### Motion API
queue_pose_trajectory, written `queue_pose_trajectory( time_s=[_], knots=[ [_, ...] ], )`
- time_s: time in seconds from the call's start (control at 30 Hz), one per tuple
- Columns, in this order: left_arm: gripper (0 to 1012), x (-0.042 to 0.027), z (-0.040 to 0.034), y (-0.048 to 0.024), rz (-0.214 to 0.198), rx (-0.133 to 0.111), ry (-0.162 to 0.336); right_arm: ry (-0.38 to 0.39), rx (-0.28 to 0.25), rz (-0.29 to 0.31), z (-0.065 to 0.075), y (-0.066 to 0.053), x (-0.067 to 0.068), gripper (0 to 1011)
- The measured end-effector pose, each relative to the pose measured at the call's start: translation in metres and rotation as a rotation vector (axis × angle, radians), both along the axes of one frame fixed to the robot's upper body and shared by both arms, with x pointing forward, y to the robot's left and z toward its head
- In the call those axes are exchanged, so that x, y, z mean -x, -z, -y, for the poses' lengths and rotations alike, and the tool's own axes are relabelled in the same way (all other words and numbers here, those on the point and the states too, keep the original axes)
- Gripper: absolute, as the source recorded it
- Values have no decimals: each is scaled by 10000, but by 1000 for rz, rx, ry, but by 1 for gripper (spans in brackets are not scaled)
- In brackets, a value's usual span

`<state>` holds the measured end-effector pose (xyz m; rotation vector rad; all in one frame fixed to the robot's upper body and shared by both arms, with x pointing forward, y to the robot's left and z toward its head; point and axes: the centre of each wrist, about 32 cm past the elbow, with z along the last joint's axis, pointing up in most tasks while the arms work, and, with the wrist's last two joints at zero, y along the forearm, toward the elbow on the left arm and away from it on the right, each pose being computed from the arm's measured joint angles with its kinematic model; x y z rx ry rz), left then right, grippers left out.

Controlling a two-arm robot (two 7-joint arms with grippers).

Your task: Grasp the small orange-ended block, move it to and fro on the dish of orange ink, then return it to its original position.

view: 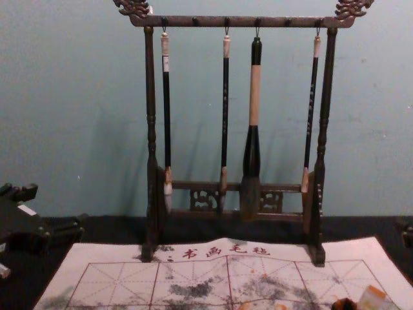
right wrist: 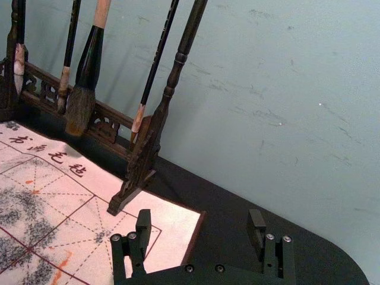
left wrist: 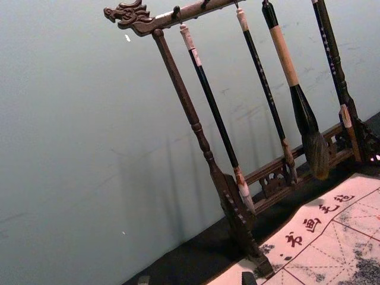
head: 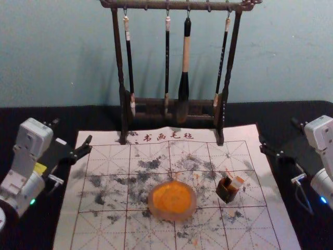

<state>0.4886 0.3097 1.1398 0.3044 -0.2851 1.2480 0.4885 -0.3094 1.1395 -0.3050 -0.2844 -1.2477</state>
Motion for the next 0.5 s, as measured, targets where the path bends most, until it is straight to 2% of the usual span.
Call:
queue_pose_trajectory(
  time_s=[0.5],
  knots=[
    [1001, 0, 0, 0, 0, 0, 0, 0, 0, 1, 3, -3, -2, 1002]
  ],
)
